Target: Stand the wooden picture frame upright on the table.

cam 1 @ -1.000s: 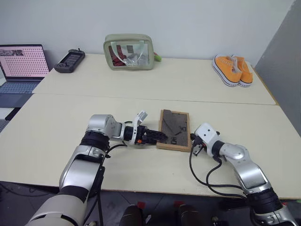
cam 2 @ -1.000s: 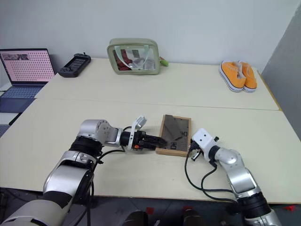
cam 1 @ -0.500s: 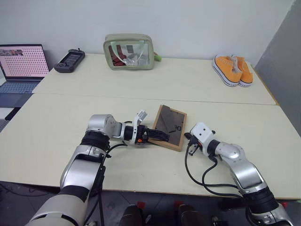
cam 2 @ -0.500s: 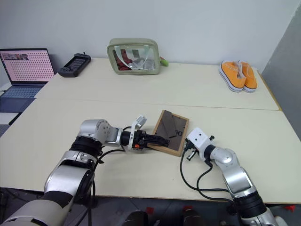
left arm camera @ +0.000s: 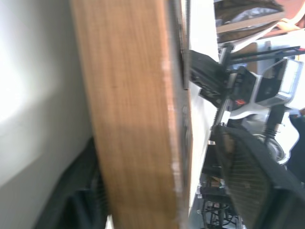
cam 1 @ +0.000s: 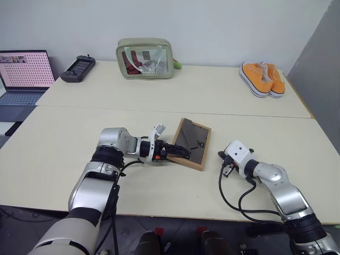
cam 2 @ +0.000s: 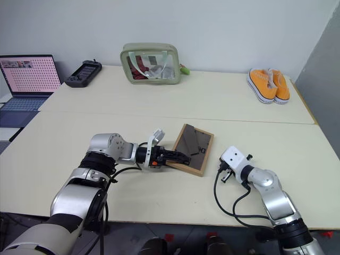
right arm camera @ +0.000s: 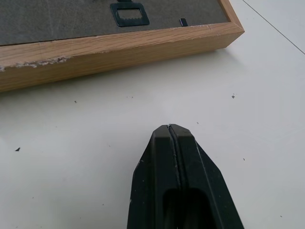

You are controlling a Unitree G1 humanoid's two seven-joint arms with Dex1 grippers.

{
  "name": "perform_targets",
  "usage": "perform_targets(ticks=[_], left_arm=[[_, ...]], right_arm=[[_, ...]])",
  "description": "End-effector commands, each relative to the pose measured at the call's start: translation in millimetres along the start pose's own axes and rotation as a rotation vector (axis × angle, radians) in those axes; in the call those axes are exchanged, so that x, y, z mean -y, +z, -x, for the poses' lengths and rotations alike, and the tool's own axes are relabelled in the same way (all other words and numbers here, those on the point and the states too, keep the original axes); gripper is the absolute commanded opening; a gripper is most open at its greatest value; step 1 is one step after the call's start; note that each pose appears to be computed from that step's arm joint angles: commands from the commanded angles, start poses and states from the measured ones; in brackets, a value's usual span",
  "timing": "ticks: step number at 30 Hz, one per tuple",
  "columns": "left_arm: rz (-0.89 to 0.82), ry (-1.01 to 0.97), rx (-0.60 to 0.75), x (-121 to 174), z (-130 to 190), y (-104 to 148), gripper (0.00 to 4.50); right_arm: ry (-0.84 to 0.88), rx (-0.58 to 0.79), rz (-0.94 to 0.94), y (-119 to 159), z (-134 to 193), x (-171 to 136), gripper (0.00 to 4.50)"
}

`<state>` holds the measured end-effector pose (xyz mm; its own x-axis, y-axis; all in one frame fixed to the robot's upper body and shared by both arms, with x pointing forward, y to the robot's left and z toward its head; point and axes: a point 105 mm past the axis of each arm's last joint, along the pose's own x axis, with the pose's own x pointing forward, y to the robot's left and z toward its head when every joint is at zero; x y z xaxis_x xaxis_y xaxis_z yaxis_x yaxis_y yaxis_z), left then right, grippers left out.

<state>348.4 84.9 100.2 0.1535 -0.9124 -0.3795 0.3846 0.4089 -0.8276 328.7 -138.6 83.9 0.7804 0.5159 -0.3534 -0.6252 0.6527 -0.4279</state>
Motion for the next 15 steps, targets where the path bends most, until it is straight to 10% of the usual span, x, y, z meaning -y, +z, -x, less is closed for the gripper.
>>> perform_targets(ticks=[1, 6, 15], left_arm=[[-0.013, -0.023, 0.026, 8, 3, 9, 2.31], [-0.008, -0.037, 0.038, 10, 4, 11, 1.32], [-0.095, -0.11, 0.127, 26, 13, 28, 1.29]], right_arm=[[-0.014, 0.013, -0.006, 1, 3, 4, 0.0], [-0.012, 0.011, -0.005, 1, 3, 3, 0.0], [-0.033, 0.008, 0.001, 0, 6, 9, 0.0]])
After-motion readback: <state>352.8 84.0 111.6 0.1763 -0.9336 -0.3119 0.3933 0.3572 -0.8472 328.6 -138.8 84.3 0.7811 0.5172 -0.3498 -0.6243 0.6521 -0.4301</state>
